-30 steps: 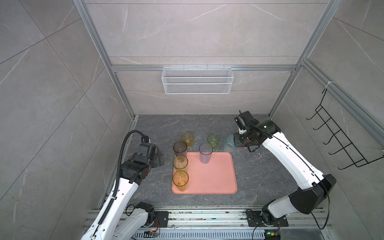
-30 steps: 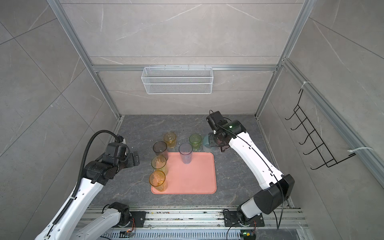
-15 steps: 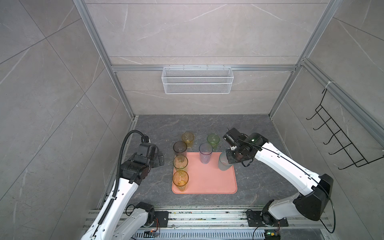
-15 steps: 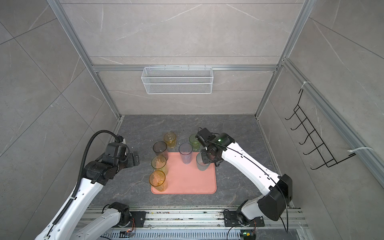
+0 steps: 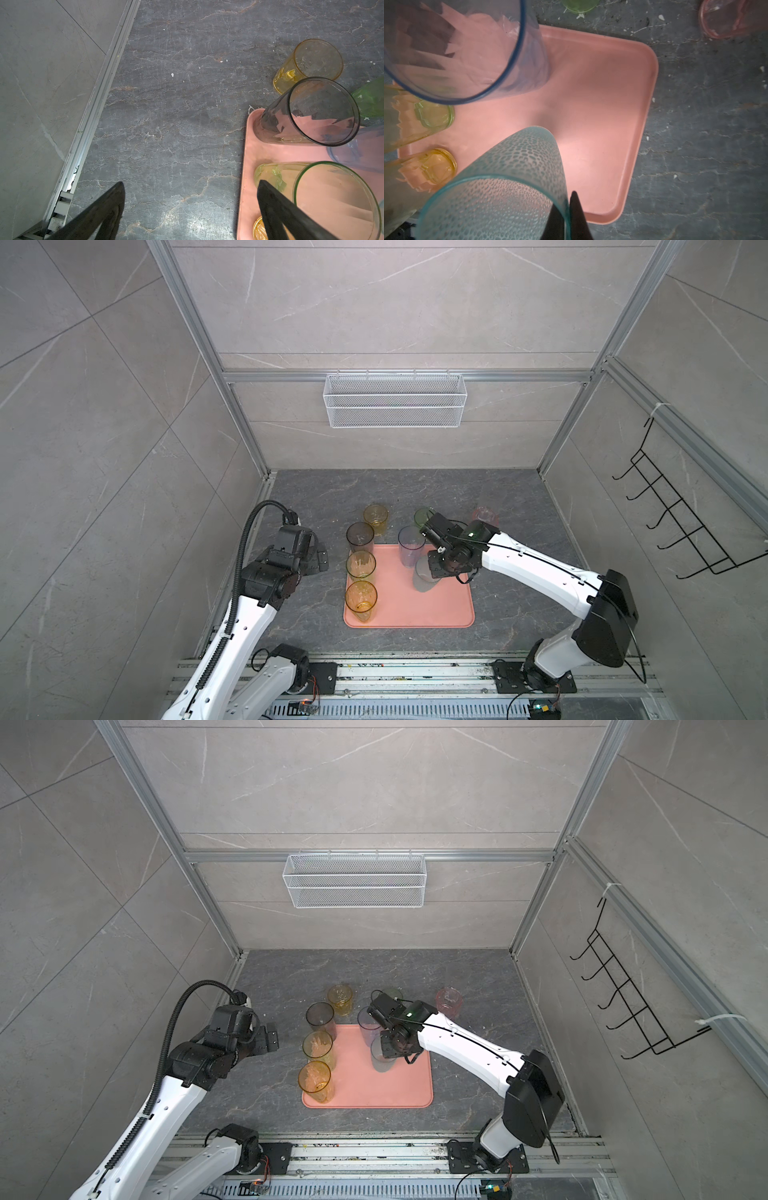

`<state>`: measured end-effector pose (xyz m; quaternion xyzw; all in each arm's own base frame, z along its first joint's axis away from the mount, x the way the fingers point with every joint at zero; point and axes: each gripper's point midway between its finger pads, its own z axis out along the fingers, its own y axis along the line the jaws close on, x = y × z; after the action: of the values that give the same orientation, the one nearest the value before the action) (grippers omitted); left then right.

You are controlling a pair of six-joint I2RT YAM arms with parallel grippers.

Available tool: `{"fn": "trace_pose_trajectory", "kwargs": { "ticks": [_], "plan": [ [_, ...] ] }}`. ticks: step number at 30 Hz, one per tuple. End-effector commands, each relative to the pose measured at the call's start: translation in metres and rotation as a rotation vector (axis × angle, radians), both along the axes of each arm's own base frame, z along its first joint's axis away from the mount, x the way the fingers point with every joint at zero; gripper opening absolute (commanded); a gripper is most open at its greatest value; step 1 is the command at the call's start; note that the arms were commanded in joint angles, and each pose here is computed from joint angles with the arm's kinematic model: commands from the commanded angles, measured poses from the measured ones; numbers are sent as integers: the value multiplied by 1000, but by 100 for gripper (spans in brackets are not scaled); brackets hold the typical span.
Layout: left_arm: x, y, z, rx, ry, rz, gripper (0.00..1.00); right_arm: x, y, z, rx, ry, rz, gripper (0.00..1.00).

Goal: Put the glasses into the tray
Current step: 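Lower the teal glass onto the tray beside the light blue glass and open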

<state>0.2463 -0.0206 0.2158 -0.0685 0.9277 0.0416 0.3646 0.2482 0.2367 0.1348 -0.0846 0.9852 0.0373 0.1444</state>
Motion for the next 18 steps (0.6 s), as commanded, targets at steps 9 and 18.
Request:
{"fn": "trace_pose_trajectory", "kwargs": {
  "ticks": [9,18],
  "plan": [
    [0,4,1,2,-3,26,99,5,25,-10,2,4,3,0],
    [0,4,1,1,-1,26,99,7,30,-12,4,6,5,0]
  ]
}}
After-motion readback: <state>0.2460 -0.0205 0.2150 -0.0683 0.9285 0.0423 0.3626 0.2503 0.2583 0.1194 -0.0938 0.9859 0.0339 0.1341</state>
